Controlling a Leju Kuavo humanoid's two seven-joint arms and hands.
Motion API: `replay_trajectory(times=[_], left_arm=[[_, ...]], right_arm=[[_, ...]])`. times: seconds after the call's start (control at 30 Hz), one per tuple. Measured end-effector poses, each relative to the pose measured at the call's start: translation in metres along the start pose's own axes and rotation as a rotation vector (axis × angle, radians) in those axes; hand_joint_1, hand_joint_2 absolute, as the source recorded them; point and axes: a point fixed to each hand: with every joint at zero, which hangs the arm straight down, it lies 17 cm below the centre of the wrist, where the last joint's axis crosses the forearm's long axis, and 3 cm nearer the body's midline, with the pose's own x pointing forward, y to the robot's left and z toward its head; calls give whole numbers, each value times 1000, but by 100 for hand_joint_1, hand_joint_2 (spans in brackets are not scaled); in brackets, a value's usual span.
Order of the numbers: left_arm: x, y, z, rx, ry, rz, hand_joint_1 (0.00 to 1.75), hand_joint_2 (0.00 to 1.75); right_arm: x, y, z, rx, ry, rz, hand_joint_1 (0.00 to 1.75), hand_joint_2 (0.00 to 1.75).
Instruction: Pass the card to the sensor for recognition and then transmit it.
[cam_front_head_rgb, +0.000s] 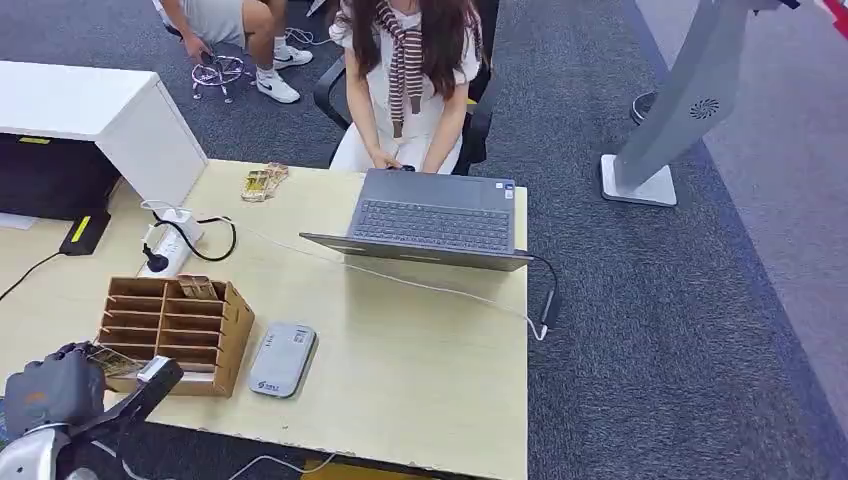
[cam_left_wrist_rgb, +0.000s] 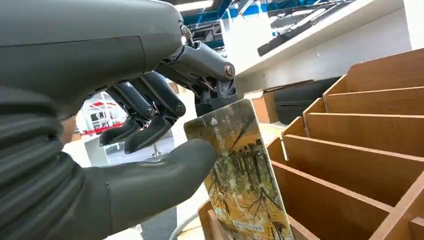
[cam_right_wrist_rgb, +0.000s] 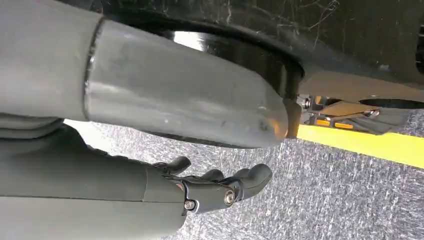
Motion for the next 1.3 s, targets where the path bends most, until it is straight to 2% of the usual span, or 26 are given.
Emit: replay_trajectory(times=[0.33, 0.57, 0.77, 1.17, 1.3], left_arm=[[18, 12, 2, 33, -82, 80, 175, 175], [95, 119, 31, 278, -310, 194, 175, 175], [126, 165, 53, 374, -424, 233, 175, 175], [137, 186, 63, 415, -479, 257, 175, 175], [142, 196, 39, 446, -432, 207, 175, 175]], right_arm=[[0, 0, 0, -1, 1, -18, 0, 0], [-1, -4, -1, -22, 5, -59, 0, 0], [-1, -4, 0, -21, 5, -66, 0, 0], [-2, -4, 0, -22, 10, -67, 0, 0], [-1, -2, 0, -12, 8, -30, 0, 0]])
